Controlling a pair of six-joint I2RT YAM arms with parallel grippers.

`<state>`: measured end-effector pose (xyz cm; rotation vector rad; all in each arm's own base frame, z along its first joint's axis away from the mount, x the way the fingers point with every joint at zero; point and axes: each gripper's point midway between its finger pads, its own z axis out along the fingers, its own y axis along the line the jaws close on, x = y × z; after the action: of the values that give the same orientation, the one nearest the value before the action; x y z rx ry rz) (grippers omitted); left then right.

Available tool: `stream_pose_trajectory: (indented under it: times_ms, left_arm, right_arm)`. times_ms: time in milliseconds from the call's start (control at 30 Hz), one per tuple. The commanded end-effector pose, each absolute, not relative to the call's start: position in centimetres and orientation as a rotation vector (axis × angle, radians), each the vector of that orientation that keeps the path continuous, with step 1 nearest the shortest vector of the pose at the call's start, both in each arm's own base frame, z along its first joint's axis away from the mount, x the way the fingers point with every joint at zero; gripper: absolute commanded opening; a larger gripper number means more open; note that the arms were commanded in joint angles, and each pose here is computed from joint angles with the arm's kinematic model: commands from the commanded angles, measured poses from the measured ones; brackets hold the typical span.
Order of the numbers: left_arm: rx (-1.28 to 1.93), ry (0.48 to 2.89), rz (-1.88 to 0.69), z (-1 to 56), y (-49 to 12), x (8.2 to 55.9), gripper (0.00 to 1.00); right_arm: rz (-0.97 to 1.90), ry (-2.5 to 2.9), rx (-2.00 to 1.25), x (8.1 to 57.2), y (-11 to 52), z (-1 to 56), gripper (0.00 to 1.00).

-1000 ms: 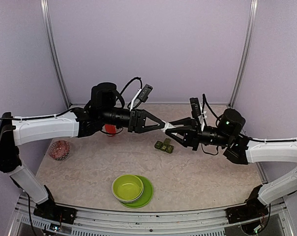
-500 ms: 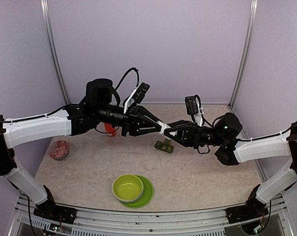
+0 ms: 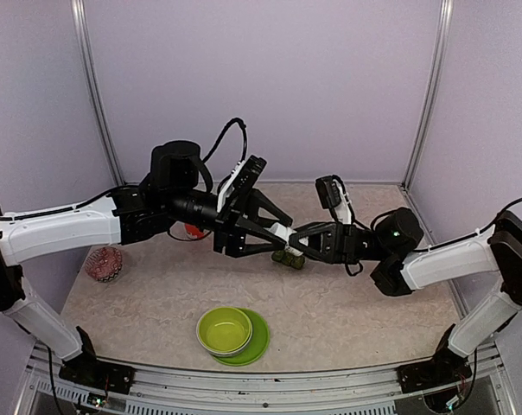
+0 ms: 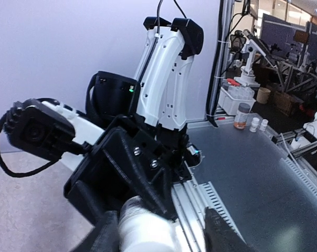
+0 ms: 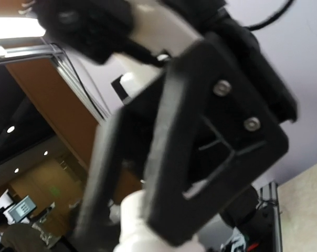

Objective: Sort the pills into containers
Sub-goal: Screw the lid of the pill bottle onto the pill bottle.

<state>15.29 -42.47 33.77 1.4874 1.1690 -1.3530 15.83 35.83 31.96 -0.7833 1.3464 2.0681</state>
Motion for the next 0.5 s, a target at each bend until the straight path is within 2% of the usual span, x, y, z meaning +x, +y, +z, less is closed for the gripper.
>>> stream_pose_trajectory:
  times_ms: [0, 67, 100, 233, 467]
  left_arm:
    - [1.480, 1.157, -1.493, 34.3, -42.6, 12.1, 0.70]
    - [1.394, 1.235, -1.494, 34.5, -42.4, 13.2, 0.95]
    - [1.356, 1.259, -1.503, 34.7, -42.2, 13.6, 0.98]
    - [1.206, 1.380, -1.525, 35.4, -41.7, 14.7, 0.99]
    - [0.858, 1.735, -1.491, 33.8, -40.9, 20.0, 0.99]
  right_arm:
    - [1.951, 1.445, -0.626, 19.3, 36.5, 31.5, 0.12]
    - [1.846, 1.461, -0.657, 19.9, 36.4, 31.2, 0.12]
    - [1.789, 1.468, -0.671, 20.1, 36.4, 31.0, 0.12]
    - [1.563, 1.452, -0.758, 20.8, 36.0, 31.2, 0.12]
    - [1.231, 1.383, -0.946, 20.9, 35.1, 31.4, 0.12]
